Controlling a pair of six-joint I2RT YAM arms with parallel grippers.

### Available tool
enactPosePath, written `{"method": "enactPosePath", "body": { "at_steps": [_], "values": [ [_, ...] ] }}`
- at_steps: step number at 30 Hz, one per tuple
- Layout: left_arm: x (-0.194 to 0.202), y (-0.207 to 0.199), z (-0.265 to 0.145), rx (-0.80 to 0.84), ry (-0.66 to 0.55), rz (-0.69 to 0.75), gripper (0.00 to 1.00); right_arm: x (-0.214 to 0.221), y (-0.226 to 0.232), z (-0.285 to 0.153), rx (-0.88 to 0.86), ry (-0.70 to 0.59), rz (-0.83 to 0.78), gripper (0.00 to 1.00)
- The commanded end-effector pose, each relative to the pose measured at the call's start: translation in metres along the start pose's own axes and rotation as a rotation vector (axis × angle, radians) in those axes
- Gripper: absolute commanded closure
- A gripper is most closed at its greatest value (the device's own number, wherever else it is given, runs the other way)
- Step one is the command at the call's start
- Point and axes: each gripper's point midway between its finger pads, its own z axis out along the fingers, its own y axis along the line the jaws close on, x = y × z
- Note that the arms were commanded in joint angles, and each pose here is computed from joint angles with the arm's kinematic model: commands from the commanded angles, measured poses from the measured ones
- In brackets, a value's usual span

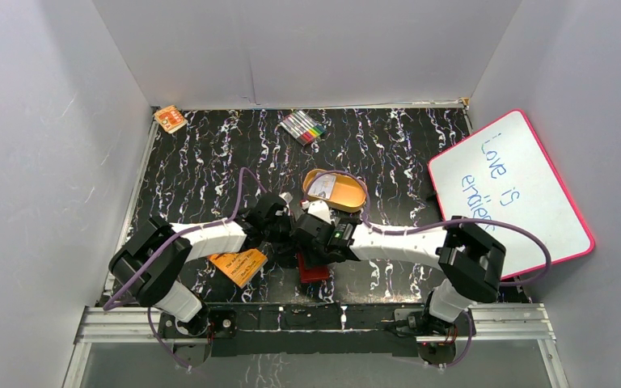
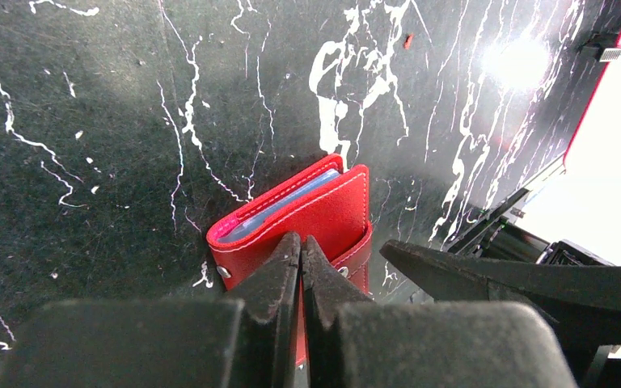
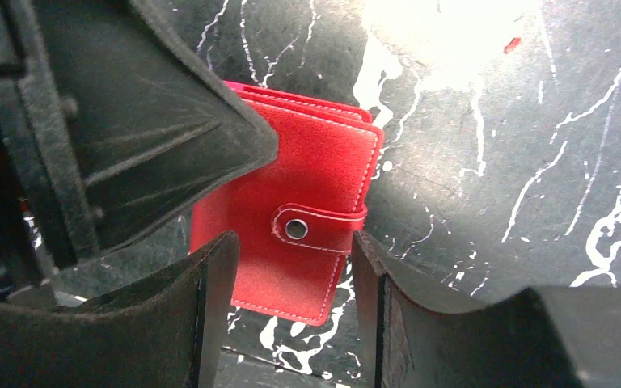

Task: Put the credit cards into the card holder
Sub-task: Open the card holder at the center of the board.

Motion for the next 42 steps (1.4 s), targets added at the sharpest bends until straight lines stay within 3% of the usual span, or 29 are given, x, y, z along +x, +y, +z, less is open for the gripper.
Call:
{"method": "enactPosePath", "body": {
  "at_steps": [1, 19, 42],
  "values": [
    [0.013, 0.022, 0.003, -0.065, 0.033, 0.006, 1.00, -0.011, -0.002, 0.000, 0.071, -0.023, -0.013, 0.38],
    [0.018, 0.028, 0.004, -0.067, 0.040, -0.006, 1.00, -0.007, -0.017, 0.011, 0.222, -0.010, -0.093, 0.45],
    [0.026, 0.044, 0.013, -0.114, 0.070, -0.003, 1.00, -0.011, -0.020, -0.001, 0.225, -0.035, -0.088, 0.97]
  ]
}}
